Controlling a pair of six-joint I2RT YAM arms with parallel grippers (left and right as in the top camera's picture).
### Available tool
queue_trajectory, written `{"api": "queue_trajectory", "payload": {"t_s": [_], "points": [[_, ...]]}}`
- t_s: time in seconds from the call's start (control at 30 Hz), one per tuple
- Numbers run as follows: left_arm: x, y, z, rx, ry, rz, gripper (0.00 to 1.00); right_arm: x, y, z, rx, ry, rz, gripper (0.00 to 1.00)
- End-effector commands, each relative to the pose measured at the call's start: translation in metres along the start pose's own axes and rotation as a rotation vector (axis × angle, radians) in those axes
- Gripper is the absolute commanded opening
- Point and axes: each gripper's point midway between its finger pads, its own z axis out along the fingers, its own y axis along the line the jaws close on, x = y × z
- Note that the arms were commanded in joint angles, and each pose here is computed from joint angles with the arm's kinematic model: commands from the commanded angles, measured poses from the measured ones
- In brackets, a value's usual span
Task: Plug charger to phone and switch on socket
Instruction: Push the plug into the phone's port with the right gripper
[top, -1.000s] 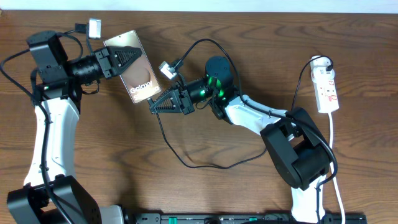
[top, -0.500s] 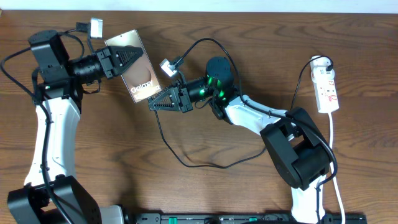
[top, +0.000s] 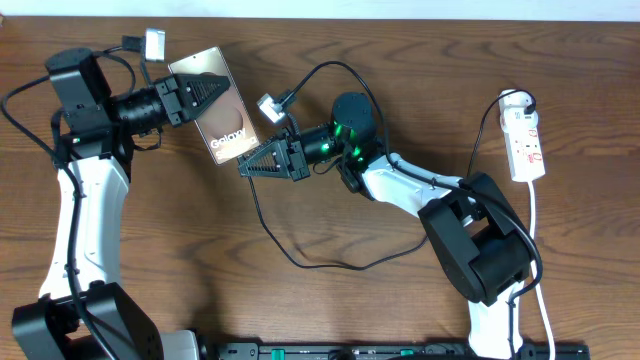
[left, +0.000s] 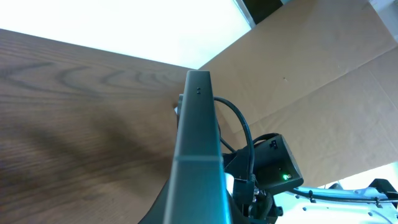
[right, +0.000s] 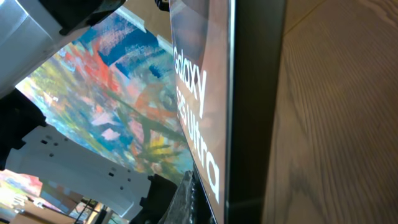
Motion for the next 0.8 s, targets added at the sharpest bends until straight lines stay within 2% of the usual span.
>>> {"api": "queue_trajectory", "payload": {"t_s": [0.0, 0.07, 0.23, 0.3, 0.33, 0.43, 0.47, 0.77], "points": [[0.0133, -0.0188, 0.009, 0.091, 0.06, -0.008, 0.07, -0.0513, -0.0107, -0.0164, 0.117, -0.213, -0.052, 0.02], [0.0133, -0.0188, 0.009, 0.091, 0.06, -0.008, 0.07, -0.0512, -0.0107, -0.0164, 0.117, -0.213, -0.052, 0.05], [0.0133, -0.0187, 0.0089, 0.09, 0.06, -0.008, 0.07, -0.0514, -0.0109, -0.0168, 0.118, -0.214, -0.052, 0.19], [0.0132, -0.0186, 0.0089, 0.09, 0.059, -0.008, 0.08, -0.0514, -0.0109, -0.0168, 0.118, -0.213, -0.053, 0.35], [0.0131, -0.0183, 0.009, 0.088, 0.058, -0.008, 0.08, -0.0514, -0.0109, -0.0168, 0.118, -0.213, -0.052, 0.45], [0.0123, -0.0162, 0.0092, 0.076, 0.054, -0.008, 0.07, -0.0513, -0.0108, -0.0167, 0.118, -0.213, -0.053, 0.94], [0.0118, -0.015, 0.0093, 0.069, 0.051, -0.009, 0.08, -0.0513, -0.0108, -0.0167, 0.118, -0.213, -0.053, 0.99], [0.0107, -0.0121, 0.0095, 0.052, 0.044, -0.001, 0.07, -0.0516, -0.011, -0.0173, 0.119, -0.214, -0.057, 0.99]]}}
